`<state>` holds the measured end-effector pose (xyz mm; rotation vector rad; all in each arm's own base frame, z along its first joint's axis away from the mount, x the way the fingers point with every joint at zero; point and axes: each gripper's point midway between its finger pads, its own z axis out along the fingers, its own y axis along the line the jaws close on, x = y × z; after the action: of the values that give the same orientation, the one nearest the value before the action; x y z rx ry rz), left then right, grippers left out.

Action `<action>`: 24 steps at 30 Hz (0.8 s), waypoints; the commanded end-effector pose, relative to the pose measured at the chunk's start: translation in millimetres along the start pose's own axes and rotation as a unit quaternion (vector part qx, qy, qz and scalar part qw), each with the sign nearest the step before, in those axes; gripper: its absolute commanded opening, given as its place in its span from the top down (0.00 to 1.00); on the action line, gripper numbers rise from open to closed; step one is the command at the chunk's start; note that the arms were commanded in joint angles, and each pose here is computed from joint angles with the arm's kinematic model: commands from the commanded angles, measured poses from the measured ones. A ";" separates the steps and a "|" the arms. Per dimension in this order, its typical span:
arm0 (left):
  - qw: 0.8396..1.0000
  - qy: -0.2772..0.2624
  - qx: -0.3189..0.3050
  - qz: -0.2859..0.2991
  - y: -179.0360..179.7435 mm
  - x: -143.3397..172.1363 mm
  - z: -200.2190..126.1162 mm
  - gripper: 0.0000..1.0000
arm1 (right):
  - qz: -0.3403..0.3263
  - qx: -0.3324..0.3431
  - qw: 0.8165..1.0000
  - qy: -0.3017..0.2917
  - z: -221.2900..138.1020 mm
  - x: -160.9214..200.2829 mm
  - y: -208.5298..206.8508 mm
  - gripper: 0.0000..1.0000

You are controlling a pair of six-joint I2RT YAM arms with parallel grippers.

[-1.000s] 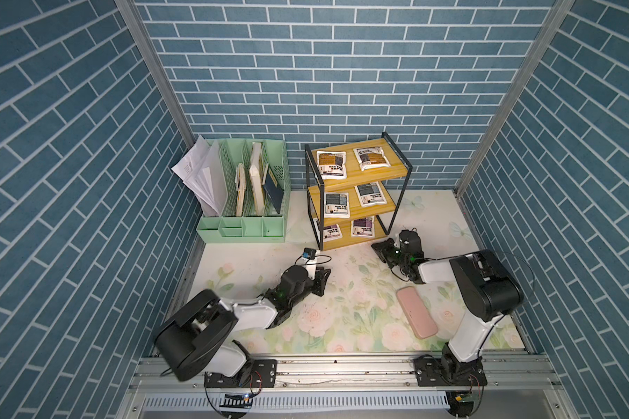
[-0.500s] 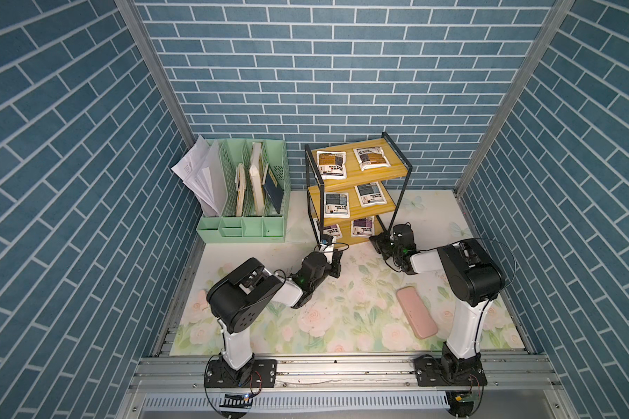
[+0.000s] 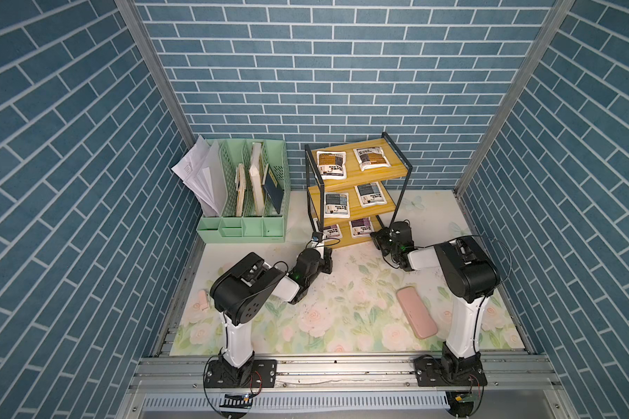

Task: Place the bagged coffee beans on the shelf by color
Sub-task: Adjust the shelf at the center of the board.

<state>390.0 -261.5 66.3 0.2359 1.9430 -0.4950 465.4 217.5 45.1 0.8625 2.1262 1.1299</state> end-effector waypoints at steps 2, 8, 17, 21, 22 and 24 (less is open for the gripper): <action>1.000 -0.001 -0.005 -0.007 6.4 -2.8 5.9 0.77 | 0.012 0.008 1.000 -0.018 7.5 -7.4 -3.8 0.93; 1.000 0.000 -0.017 -0.017 18.0 -3.2 10.3 0.77 | 0.010 -0.027 0.999 -0.029 0.6 -12.0 12.3 0.92; 0.998 -0.002 -0.043 -0.042 41.1 -6.4 17.3 0.77 | -0.054 -0.021 0.996 -0.065 -115.0 -18.4 2.7 0.82; 0.997 -0.003 -0.054 -0.060 51.6 -9.0 17.4 0.77 | -0.061 0.010 0.995 -0.073 -172.7 -26.4 -32.9 0.73; 0.996 -0.003 -0.059 -0.061 54.1 -9.7 17.2 0.77 | -0.067 0.014 0.995 -0.074 -184.2 -28.0 -36.8 0.70; 0.996 -0.003 -0.066 -0.067 58.8 -10.6 16.7 0.76 | -0.084 0.024 0.993 -0.077 -201.4 -28.8 -39.3 0.63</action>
<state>418.8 -233.9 55.9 0.1007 1.9839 -0.5028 353.1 81.7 134.3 0.8279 1.9082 0.9796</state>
